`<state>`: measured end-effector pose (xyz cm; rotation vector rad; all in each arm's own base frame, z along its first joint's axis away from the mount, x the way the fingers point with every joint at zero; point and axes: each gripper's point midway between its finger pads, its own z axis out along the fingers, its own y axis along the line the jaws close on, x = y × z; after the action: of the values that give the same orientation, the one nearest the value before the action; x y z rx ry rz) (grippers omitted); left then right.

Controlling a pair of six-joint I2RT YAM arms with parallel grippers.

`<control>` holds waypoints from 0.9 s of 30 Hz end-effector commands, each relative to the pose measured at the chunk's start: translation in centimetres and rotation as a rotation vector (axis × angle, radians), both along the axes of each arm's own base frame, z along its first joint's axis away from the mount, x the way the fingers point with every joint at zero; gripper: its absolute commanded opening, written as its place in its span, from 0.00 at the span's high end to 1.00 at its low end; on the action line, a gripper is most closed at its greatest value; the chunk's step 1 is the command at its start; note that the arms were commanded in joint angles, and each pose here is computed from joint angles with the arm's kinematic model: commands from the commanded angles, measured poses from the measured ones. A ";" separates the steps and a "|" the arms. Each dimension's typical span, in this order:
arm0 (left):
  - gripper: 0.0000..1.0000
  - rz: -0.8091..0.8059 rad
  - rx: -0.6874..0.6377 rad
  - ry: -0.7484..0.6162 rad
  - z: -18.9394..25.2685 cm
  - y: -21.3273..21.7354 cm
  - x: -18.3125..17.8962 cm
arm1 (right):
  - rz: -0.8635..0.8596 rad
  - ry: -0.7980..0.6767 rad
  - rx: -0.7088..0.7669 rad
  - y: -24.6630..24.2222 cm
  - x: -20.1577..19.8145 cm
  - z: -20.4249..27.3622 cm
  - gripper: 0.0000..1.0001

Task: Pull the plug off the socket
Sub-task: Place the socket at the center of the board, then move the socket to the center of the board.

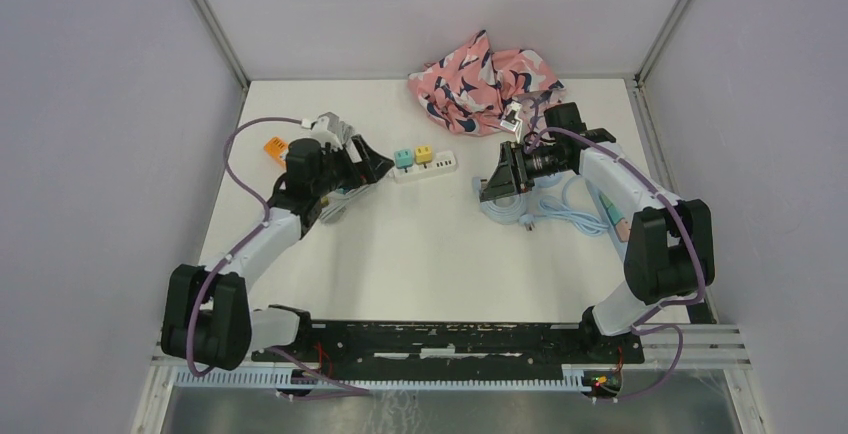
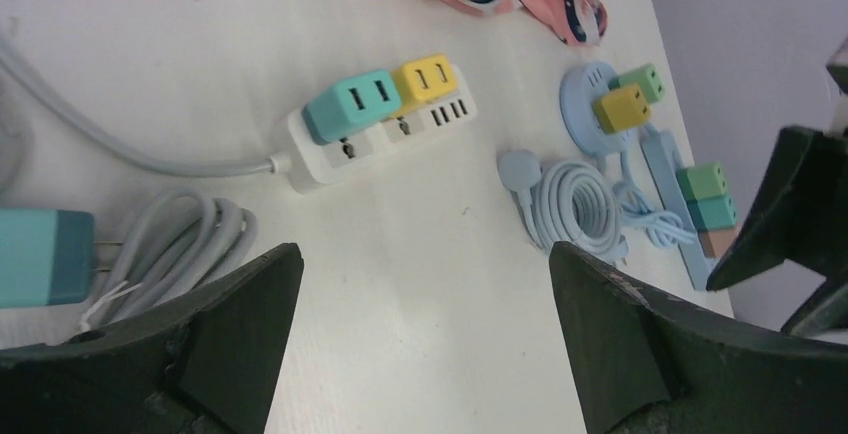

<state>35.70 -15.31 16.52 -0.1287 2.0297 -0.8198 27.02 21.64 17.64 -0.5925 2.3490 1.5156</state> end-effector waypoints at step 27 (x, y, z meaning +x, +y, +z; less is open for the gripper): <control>0.08 -0.437 0.879 -0.276 -4.8 -4.5 4.9 | 0.009 -0.084 0.032 0.0 0.6 1.9 0.43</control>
<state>38.14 -20.17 11.41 0.7008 2.0368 -0.2650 27.03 21.55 17.63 -0.5882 2.3507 1.5155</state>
